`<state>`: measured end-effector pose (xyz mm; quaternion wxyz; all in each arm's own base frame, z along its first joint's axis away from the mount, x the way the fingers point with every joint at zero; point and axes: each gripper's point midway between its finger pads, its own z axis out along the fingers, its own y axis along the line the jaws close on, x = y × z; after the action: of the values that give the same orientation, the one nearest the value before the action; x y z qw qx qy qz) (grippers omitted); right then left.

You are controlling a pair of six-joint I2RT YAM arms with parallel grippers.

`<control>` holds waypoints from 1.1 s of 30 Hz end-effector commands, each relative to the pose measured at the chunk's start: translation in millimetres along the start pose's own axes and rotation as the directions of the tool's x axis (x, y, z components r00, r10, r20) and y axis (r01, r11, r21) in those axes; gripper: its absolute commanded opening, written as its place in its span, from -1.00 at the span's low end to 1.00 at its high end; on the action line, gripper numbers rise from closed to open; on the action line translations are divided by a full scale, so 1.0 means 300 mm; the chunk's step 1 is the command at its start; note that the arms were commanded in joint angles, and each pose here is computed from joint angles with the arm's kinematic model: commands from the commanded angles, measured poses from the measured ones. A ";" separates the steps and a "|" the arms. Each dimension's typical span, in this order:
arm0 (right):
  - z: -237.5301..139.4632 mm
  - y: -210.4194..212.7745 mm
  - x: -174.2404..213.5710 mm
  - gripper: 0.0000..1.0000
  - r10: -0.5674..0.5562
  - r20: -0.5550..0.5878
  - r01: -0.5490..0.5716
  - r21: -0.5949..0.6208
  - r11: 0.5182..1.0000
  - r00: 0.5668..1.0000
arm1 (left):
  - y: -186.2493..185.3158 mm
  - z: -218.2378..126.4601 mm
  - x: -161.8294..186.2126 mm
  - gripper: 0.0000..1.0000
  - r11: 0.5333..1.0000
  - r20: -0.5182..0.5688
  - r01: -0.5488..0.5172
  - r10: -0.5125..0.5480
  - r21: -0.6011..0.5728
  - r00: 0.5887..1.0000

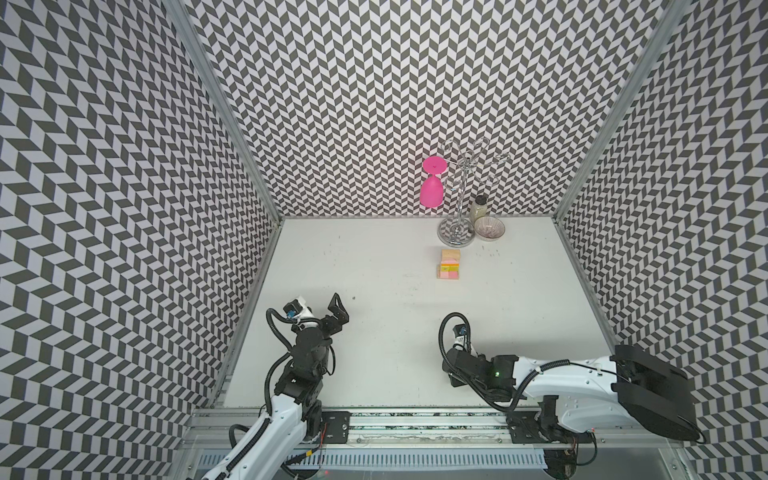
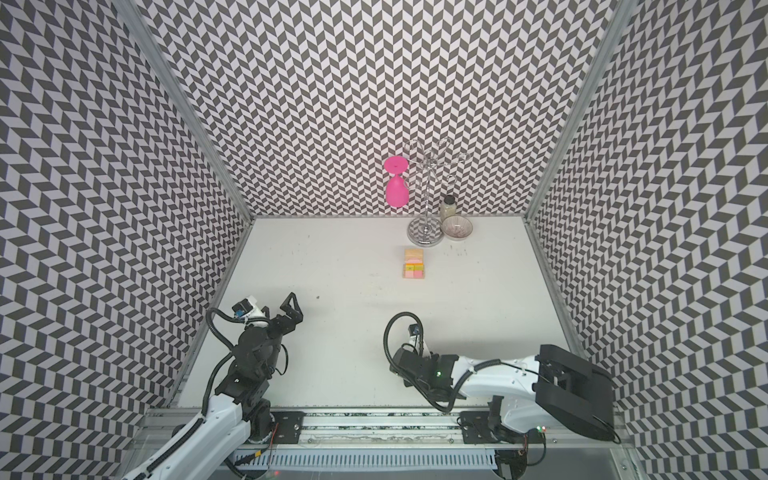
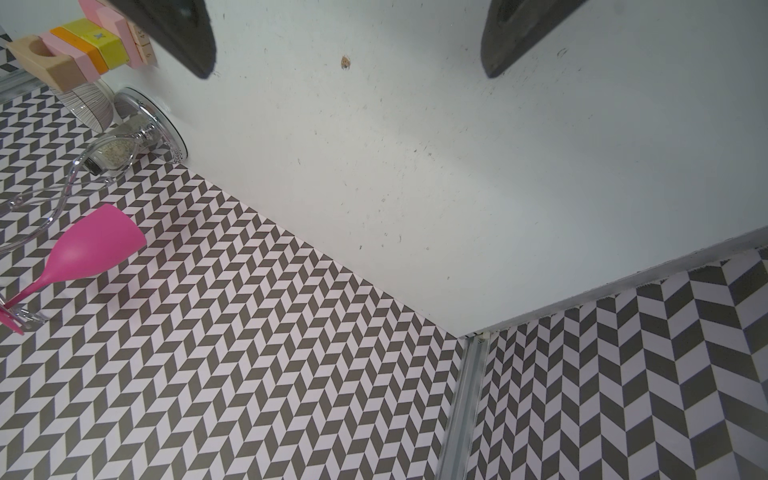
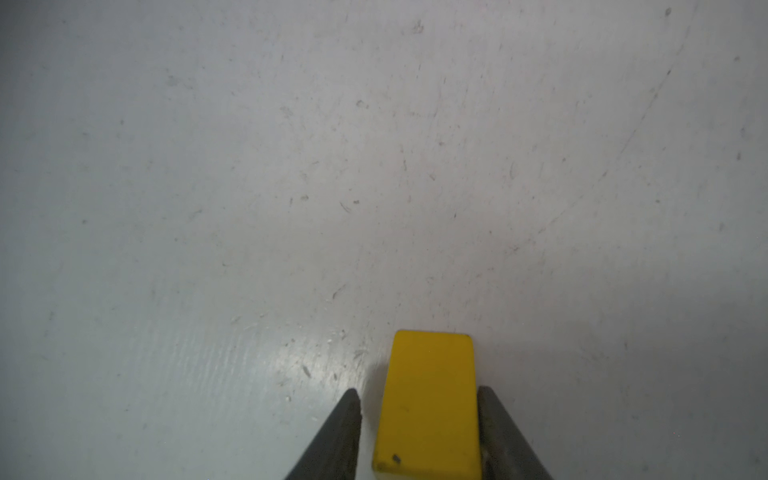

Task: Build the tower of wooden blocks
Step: 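Lower the right gripper and close it on the yellow triangular block, then carry the yellow block over the arch with the right gripper while the left arm shifts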

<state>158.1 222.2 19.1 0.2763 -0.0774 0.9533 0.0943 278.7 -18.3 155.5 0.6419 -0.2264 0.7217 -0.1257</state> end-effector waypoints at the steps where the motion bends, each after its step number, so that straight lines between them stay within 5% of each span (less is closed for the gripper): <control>1: -0.004 0.002 -0.010 -0.23 0.016 0.018 -0.017 0.028 0.999 1.000 | 0.014 -0.001 0.005 1.00 1.000 0.002 -0.007 0.007 -0.013 1.000; 10: -0.031 0.047 -0.073 -0.69 -0.021 0.048 0.020 0.035 0.999 0.999 | 0.015 -0.002 0.007 1.00 1.000 0.000 -0.005 0.005 -0.012 1.000; 18: -0.331 0.160 -0.414 -0.86 -0.047 0.331 0.067 -0.049 0.997 0.943 | 0.014 -0.008 0.001 1.00 1.000 0.012 0.001 -0.001 -0.003 1.000; 23: -0.530 0.317 -0.599 -1.00 -0.186 0.534 0.319 -0.166 0.933 0.825 | 0.014 -0.015 -0.004 1.00 1.000 0.023 0.004 -0.004 0.004 1.000; 28: -0.601 0.279 -0.715 -1.00 -0.307 0.675 0.377 0.046 0.925 0.671 | 0.014 -0.018 -0.005 1.00 1.000 0.028 0.008 -0.009 0.008 1.000; 31: -0.647 0.320 -0.731 -1.00 -0.429 0.729 0.540 0.097 0.836 0.533 | 0.012 -0.018 -0.005 1.00 1.000 0.027 0.007 -0.007 0.010 1.000; 33: -0.662 0.326 -0.766 -1.00 -0.451 0.737 0.575 0.104 0.812 0.503 | 0.011 -0.018 -0.007 1.00 1.000 0.029 0.008 -0.008 0.011 1.000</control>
<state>223.4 289.8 278.6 0.5850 -0.2877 0.7498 0.1134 274.0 -16.8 158.2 0.6509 -0.2276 0.7121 -0.1325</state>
